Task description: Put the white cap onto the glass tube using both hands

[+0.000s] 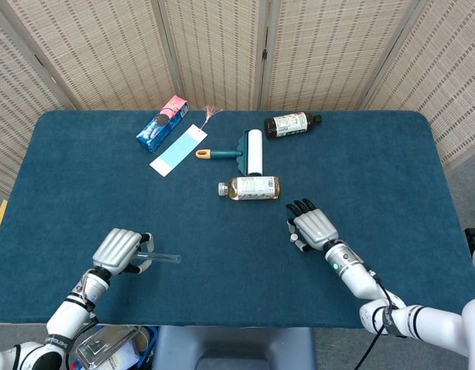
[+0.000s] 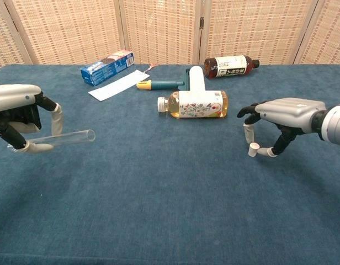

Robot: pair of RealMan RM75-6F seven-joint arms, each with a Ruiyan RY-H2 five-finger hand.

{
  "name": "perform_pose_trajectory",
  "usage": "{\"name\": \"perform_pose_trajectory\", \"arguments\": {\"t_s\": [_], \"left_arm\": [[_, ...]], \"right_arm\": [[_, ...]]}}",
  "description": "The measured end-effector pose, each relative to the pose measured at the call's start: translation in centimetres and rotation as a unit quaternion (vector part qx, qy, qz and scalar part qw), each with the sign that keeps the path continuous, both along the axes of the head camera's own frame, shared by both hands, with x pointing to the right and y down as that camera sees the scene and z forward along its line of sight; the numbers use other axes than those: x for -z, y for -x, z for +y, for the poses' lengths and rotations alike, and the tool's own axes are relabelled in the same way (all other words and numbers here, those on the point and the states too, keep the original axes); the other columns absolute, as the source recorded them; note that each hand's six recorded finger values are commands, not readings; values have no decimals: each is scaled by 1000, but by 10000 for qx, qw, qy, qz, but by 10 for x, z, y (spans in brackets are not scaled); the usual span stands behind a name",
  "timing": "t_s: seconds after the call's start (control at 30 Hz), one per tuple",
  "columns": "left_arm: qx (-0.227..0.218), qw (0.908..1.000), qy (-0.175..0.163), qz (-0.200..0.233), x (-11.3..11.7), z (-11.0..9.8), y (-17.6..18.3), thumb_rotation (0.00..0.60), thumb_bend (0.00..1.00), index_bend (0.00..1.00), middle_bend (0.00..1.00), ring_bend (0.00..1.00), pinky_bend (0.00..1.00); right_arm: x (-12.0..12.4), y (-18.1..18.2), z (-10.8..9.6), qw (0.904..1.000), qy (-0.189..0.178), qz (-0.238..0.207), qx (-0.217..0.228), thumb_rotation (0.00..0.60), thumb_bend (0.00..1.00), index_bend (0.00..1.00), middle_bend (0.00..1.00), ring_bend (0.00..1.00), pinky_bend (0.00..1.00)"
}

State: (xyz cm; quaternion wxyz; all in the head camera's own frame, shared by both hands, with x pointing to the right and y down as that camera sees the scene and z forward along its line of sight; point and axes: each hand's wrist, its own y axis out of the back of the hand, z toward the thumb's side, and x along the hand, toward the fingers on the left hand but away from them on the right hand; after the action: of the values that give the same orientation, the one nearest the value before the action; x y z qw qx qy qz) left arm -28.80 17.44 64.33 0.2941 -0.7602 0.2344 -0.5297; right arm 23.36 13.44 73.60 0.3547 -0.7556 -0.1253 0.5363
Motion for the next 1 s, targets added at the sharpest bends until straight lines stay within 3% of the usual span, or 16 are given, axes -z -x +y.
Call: {"name": "perform_pose_trajectory", "arguments": {"t_s": [0.37,0.73,1.0], "left_arm": [[14,10000,24,-16,-1,1,2,600,357,568,1000,989,1000],[50,10000,-15,-34,-1,-2,4,600,357,567,1000,989,1000],[221,9997,-45,58,3,-18,7,600,358,569,1000,988,1000]], "right_arm": [[-1,3,0,10000,17,-10,29,600,328,462,102,0,0],[2,4,-1,10000,-60,-73,0,600,380,572,163,0,0],[26,6,-12,9990,-210,-374,-139,600,410,616,193,0,0]]}}
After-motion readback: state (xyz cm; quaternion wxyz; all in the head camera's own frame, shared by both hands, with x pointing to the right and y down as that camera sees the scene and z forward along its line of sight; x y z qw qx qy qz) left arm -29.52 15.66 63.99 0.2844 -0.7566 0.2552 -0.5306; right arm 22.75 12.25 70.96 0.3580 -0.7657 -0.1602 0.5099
